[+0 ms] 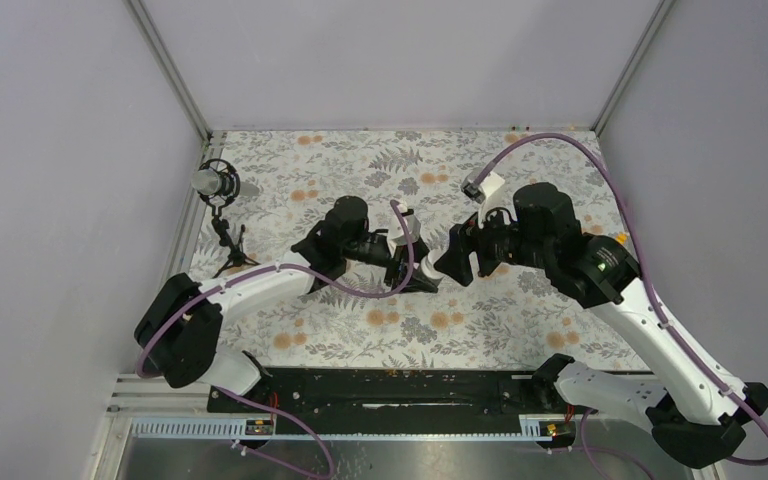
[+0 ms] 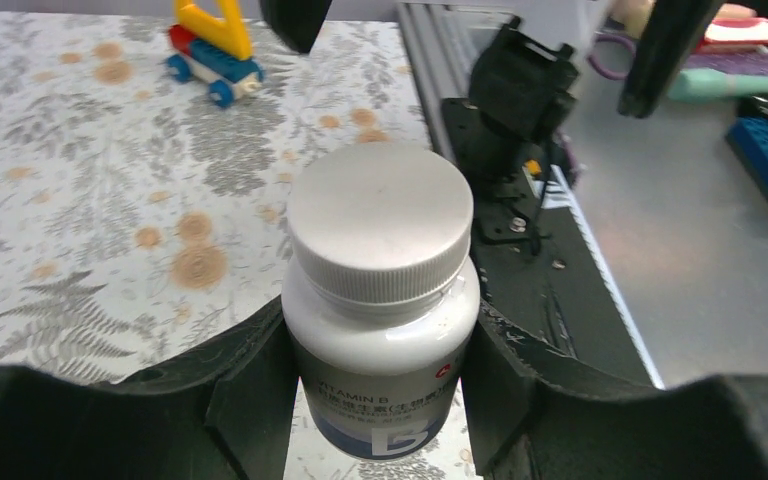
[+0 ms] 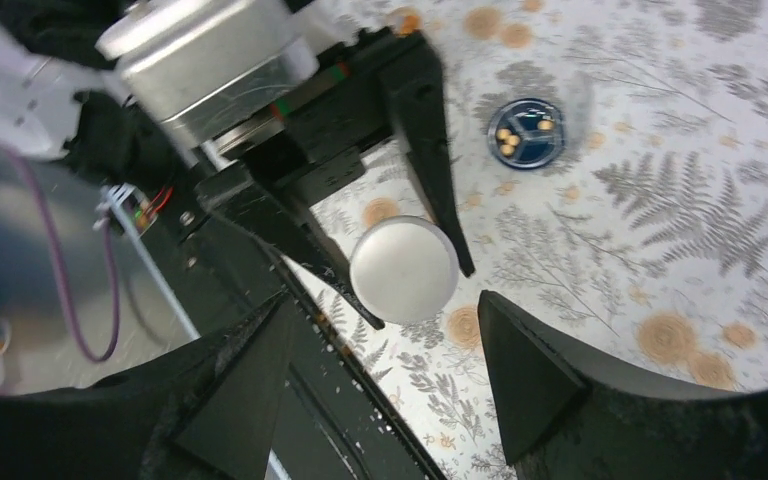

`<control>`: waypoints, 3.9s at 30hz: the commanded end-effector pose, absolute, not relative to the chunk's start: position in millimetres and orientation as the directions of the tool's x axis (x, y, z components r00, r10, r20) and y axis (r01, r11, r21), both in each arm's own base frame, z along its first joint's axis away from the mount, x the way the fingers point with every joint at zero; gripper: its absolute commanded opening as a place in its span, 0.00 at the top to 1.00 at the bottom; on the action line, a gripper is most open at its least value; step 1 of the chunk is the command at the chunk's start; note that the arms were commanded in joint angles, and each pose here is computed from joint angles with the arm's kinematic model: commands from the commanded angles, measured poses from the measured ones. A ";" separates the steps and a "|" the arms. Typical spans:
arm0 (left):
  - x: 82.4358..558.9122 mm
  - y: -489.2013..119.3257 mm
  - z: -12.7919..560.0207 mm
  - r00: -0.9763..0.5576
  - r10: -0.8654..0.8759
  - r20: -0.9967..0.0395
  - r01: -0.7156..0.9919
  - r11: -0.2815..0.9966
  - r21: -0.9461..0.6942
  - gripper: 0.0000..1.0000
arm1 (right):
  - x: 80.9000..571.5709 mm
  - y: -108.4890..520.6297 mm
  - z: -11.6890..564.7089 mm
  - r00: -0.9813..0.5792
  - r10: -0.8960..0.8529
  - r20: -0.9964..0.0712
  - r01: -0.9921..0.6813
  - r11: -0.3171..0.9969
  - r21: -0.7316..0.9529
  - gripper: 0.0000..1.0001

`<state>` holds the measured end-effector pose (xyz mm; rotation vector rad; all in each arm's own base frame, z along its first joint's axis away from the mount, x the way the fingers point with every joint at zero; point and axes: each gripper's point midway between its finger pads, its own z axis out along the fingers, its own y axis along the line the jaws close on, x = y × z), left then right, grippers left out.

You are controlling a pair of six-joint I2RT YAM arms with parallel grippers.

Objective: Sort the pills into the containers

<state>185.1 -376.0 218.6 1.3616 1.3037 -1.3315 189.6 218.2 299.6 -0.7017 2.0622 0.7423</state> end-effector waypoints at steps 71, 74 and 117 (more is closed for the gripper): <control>161.4 -368.6 267.9 0.064 0.046 -0.997 0.961 -0.274 0.049 1.00 | 216.6 244.8 273.7 -0.544 -0.234 -0.806 -0.672 0.696 0.252 0.37; 161.5 -368.7 268.1 0.065 0.043 -0.997 0.961 -0.271 0.051 1.00 | 227.4 242.3 274.9 -0.563 -0.169 -0.809 -0.608 0.748 0.266 0.40; 158.7 -367.5 264.5 0.053 0.049 -0.997 0.959 -0.281 0.038 1.00 | 253.1 234.4 278.5 -0.633 -0.065 -0.771 -0.442 0.848 0.292 0.29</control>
